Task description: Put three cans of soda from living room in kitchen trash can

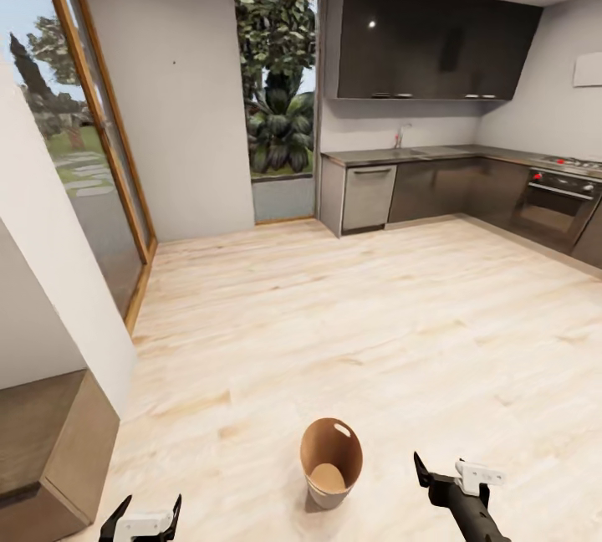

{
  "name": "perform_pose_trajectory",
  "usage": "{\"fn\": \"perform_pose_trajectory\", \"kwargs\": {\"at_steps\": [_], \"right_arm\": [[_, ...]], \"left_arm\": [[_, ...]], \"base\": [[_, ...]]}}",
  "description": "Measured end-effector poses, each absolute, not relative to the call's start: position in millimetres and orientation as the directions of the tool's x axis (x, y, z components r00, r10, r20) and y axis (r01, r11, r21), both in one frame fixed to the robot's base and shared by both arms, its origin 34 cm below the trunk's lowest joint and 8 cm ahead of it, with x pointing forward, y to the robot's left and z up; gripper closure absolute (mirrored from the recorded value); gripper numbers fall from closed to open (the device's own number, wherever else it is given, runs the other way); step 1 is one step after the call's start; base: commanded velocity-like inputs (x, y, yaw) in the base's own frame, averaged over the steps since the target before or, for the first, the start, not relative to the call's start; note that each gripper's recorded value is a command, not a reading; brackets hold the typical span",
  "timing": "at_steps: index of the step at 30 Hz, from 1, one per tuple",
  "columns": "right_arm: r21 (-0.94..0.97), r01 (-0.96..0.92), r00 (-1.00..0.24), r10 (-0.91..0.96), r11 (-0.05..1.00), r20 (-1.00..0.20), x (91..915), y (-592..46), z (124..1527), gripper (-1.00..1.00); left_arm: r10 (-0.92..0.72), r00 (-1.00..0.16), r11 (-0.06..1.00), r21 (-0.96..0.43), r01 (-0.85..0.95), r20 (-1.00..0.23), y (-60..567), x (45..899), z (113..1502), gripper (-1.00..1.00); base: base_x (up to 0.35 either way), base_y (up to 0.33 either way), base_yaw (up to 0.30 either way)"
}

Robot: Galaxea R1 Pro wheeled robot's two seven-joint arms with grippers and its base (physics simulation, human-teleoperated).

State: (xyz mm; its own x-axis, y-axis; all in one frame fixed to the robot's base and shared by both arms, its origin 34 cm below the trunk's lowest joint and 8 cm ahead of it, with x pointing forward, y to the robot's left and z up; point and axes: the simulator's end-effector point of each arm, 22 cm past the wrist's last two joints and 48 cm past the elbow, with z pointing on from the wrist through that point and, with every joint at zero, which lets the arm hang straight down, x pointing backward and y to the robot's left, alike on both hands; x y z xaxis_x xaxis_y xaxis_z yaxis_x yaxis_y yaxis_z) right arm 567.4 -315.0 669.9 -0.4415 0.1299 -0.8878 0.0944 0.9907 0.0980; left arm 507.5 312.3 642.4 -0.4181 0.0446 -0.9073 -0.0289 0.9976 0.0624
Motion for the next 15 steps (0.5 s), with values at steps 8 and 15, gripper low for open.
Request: {"fn": "perform_pose_trajectory", "kwargs": {"at_steps": [8,15], "right_arm": [[0.099,0.092,-0.439,0.13,0.991,-0.889,567.9,-314.0,671.2,-1.0],[0.099,0.092,-0.436,0.129,0.991,-0.891,568.4,-314.1,672.8,-1.0]], "left_arm": [[0.045,-0.415,0.998,0.063,-0.029,-0.909,312.3,508.2,643.7,-1.0],[0.045,-0.412,0.998,0.063,-0.03,-0.91,312.5,508.8,645.1,-1.0]], "base": [[0.325,0.0,0.233],[0.324,0.0,0.241]]}}
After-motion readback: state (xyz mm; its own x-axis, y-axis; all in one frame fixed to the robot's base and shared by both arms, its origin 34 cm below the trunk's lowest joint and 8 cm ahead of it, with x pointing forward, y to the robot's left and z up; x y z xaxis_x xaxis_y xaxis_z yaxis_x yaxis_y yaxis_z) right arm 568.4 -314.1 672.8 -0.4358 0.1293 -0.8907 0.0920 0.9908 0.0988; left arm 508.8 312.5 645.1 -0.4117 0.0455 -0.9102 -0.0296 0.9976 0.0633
